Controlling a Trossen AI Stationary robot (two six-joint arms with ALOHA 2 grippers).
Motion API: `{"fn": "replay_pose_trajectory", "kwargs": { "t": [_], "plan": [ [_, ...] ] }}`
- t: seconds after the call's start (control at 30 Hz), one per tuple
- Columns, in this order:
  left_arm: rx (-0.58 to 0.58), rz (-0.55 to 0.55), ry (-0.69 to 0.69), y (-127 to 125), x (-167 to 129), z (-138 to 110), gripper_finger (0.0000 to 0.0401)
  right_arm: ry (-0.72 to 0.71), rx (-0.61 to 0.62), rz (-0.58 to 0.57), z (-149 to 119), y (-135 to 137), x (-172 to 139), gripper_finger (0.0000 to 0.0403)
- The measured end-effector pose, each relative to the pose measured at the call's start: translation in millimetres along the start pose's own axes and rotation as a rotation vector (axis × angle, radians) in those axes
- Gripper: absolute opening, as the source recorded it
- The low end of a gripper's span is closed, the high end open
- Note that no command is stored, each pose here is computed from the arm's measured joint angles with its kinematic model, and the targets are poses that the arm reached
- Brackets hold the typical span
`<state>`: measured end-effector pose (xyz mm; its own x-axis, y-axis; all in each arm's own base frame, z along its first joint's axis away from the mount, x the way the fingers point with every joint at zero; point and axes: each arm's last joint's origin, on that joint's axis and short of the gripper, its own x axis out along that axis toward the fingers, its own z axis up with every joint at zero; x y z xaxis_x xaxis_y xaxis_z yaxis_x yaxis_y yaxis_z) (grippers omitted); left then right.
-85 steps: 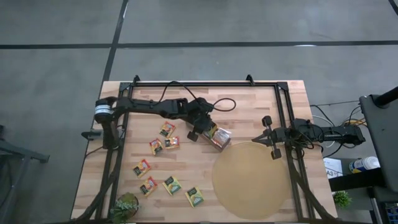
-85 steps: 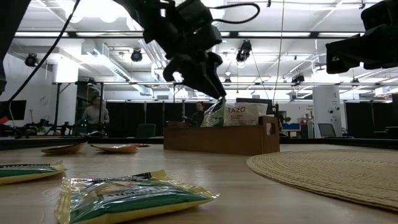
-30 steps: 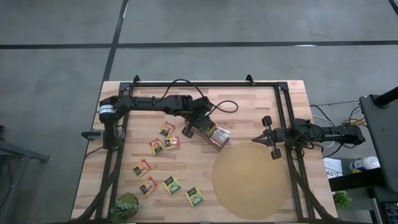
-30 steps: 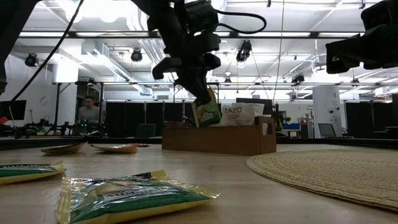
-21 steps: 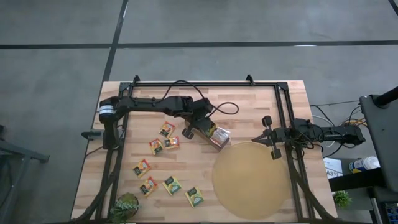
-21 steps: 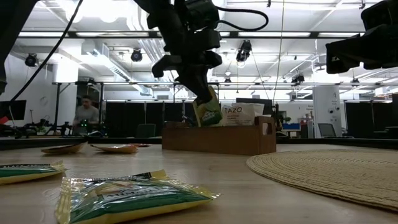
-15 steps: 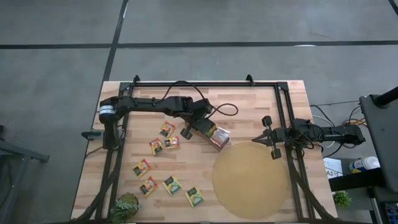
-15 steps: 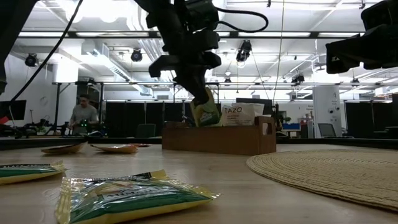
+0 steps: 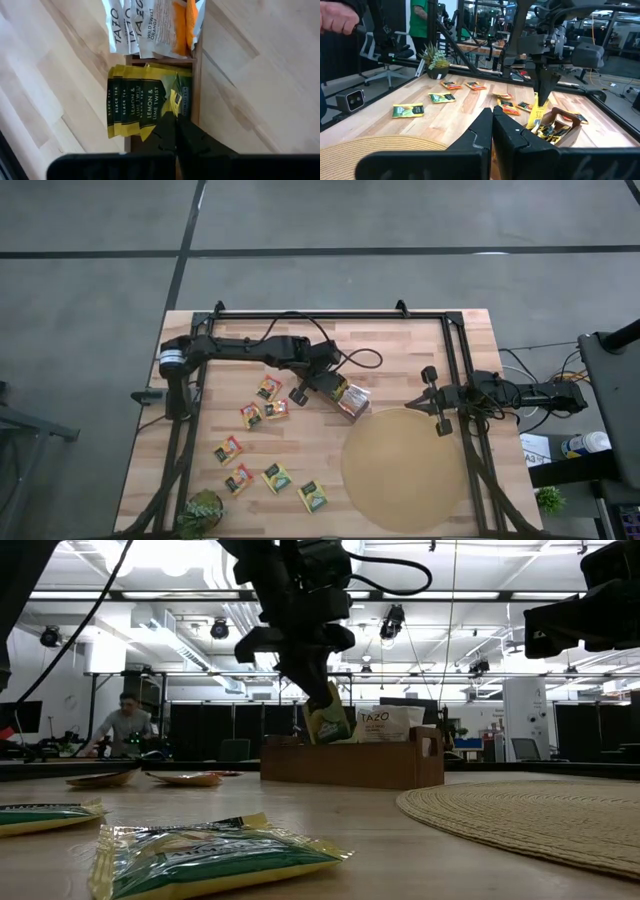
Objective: Pick & Place Tea
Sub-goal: Put the yellow tea bag into the middle section of the wooden organizer
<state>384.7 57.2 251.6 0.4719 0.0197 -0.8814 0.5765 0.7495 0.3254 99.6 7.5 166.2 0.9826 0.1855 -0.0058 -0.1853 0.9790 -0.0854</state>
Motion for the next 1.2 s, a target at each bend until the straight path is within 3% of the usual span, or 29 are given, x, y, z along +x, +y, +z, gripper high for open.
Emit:
{"fn": "replay_pose_trajectory", "kwargs": {
  "t": [0.4,0.87,1.2],
  "plan": [
    [-0.032,0.002,0.045,0,17,-1,0.0008,0.000,0.000,0.001,0,0,0,0.0008],
    [-0.050,0.060,0.075,3,18,0,0.0126,0.000,0.000,0.000,0,0,0,0.0008],
    [-0.081,0.104,0.071,11,5,7,0.0140,0.000,0.000,0.000,0,0,0,0.0008]
  ]
}}
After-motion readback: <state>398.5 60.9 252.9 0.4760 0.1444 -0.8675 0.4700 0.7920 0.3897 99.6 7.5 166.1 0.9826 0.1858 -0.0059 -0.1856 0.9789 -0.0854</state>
